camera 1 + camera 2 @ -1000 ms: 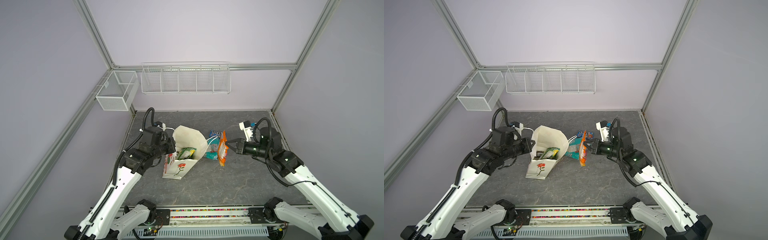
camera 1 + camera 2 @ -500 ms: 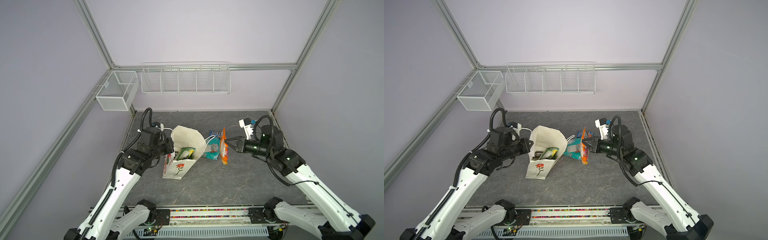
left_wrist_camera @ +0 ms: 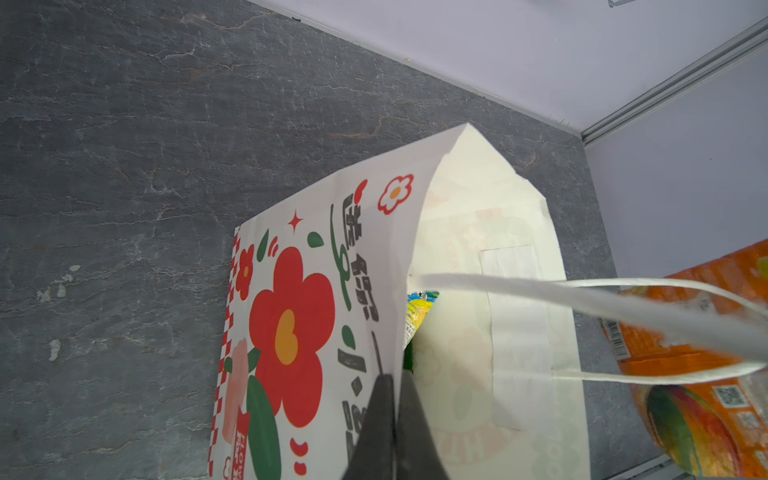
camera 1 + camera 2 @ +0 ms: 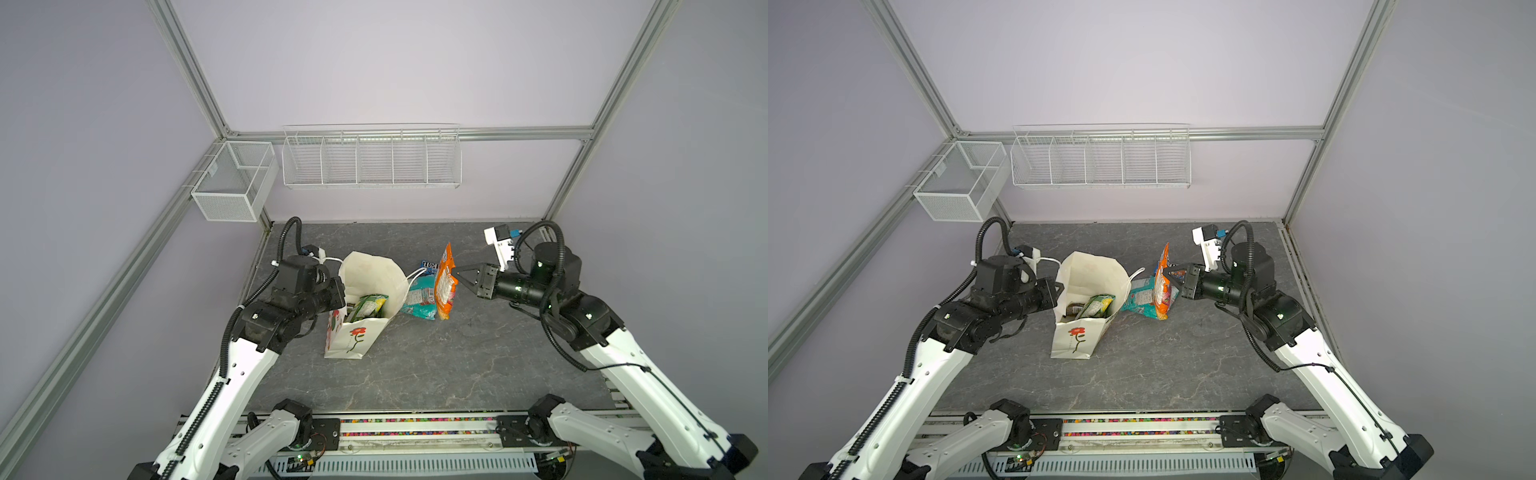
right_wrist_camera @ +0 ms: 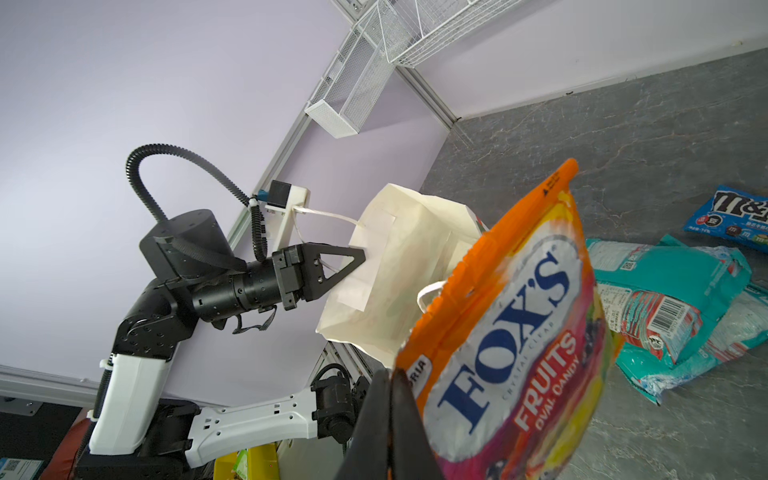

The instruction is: Place the snacks into the paper bag

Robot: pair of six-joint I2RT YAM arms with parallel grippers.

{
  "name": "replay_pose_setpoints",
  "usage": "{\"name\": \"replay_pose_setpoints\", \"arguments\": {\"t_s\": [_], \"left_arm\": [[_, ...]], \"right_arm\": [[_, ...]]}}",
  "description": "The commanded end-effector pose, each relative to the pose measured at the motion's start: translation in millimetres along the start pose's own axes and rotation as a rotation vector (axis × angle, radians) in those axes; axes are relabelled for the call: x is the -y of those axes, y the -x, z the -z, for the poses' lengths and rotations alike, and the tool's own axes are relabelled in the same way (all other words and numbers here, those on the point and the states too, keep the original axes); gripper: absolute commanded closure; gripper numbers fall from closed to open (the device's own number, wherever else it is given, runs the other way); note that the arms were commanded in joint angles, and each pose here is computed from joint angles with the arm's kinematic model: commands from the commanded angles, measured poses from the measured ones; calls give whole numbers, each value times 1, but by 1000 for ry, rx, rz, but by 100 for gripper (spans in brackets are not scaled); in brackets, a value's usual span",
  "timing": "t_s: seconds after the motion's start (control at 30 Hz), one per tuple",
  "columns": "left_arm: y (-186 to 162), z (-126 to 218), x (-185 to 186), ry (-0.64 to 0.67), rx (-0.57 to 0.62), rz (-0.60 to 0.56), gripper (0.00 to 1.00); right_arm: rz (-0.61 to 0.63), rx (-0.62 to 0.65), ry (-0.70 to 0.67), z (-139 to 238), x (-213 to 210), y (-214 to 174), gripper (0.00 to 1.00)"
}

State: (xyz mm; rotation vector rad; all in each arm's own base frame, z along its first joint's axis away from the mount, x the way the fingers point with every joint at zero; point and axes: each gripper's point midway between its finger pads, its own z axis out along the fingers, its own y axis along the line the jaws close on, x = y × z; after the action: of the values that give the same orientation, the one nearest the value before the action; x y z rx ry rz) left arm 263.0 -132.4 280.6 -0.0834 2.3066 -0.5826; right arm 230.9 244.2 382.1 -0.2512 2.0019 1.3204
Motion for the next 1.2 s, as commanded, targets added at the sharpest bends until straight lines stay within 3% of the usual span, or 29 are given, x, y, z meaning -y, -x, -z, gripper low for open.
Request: {"name": "replay_pose_setpoints", "arguments": {"t_s": [0.0, 0.8, 1.17], "left_arm": [[0, 6, -7, 28, 11, -30, 100], [-1, 15, -22, 107, 6, -90, 100], [3, 20, -16, 80, 28, -78, 100]], "right_arm": [[58, 28, 63, 5, -23, 12, 93], [111, 9, 152, -4, -66, 24, 93], [171, -12, 252, -18, -115, 33, 93]]}}
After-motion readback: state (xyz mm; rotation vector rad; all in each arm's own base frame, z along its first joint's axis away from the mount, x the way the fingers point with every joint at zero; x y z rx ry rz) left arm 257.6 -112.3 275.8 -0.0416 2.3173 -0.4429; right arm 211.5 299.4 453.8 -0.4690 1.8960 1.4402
